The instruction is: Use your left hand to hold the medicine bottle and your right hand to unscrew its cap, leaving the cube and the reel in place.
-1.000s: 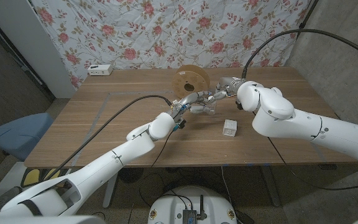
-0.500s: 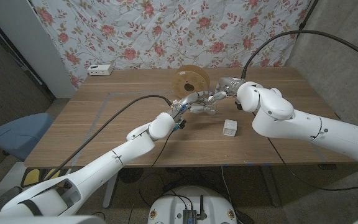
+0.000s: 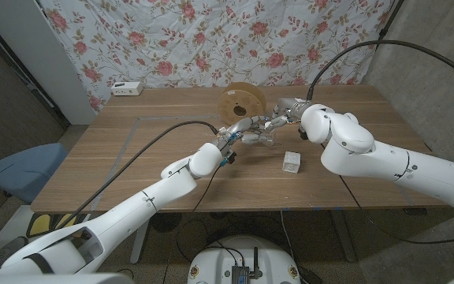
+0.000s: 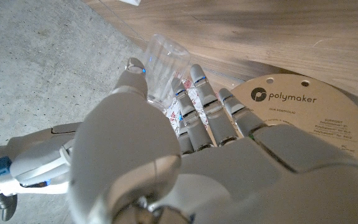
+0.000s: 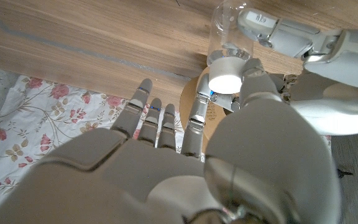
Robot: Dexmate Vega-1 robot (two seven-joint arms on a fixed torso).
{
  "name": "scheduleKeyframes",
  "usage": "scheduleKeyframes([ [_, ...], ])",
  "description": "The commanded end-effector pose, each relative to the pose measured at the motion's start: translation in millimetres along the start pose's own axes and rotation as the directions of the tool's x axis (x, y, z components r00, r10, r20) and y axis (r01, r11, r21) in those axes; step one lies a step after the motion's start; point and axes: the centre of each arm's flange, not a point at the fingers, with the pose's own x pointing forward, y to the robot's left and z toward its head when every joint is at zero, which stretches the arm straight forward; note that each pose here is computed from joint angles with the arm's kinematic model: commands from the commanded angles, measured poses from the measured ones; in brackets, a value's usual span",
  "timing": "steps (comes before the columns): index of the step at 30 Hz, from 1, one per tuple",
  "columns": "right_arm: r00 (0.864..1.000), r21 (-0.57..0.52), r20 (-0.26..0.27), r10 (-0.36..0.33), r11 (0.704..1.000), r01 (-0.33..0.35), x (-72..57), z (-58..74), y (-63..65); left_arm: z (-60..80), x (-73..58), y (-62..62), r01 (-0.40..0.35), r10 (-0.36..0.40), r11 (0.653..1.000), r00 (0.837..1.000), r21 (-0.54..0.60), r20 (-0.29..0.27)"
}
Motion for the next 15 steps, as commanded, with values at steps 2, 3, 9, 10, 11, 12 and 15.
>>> scheduleKeyframes([
  [2, 1.000, 0.032, 0.012, -0.002, 0.999, 0.001, -1.4, -3.7, 1.3, 0.3, 0.1, -1.6, 0.002, -0.002, 1.000, 1.000, -0.001, -0.001],
  [3, 1.000, 0.034, 0.013, -0.001, 0.999, 0.000, -1.3, -4.0, 1.4, 0.3, 0.2, -1.7, 0.003, -0.003, 1.000, 1.000, -0.001, 0.000],
  [9, 1.000, 0.054, 0.025, 0.009, 0.999, -0.010, -0.5, -6.3, 1.6, 0.0, 0.4, -1.8, 0.006, -0.006, 1.000, 1.000, -0.003, 0.006],
  [10, 1.000, 0.061, 0.025, 0.010, 0.998, -0.011, -0.5, -6.6, 1.5, 0.0, 0.4, -1.9, 0.006, -0.006, 1.000, 1.000, -0.002, 0.006],
  [11, 0.999, 0.067, 0.031, 0.012, 0.998, -0.014, -0.3, -7.3, 1.4, 0.0, 0.4, -1.8, 0.002, -0.002, 1.000, 1.000, -0.002, -0.003],
  [12, 0.999, 0.071, 0.033, 0.012, 0.997, -0.015, -0.3, -7.7, 1.3, 0.0, 0.5, -1.8, 0.006, -0.006, 1.000, 1.000, -0.002, 0.003],
  [15, 0.999, 0.077, 0.037, 0.014, 0.997, -0.017, -0.2, -8.0, 1.3, 0.0, 0.5, -1.8, 0.000, 0.000, 1.000, 1.000, 0.000, -0.008],
])
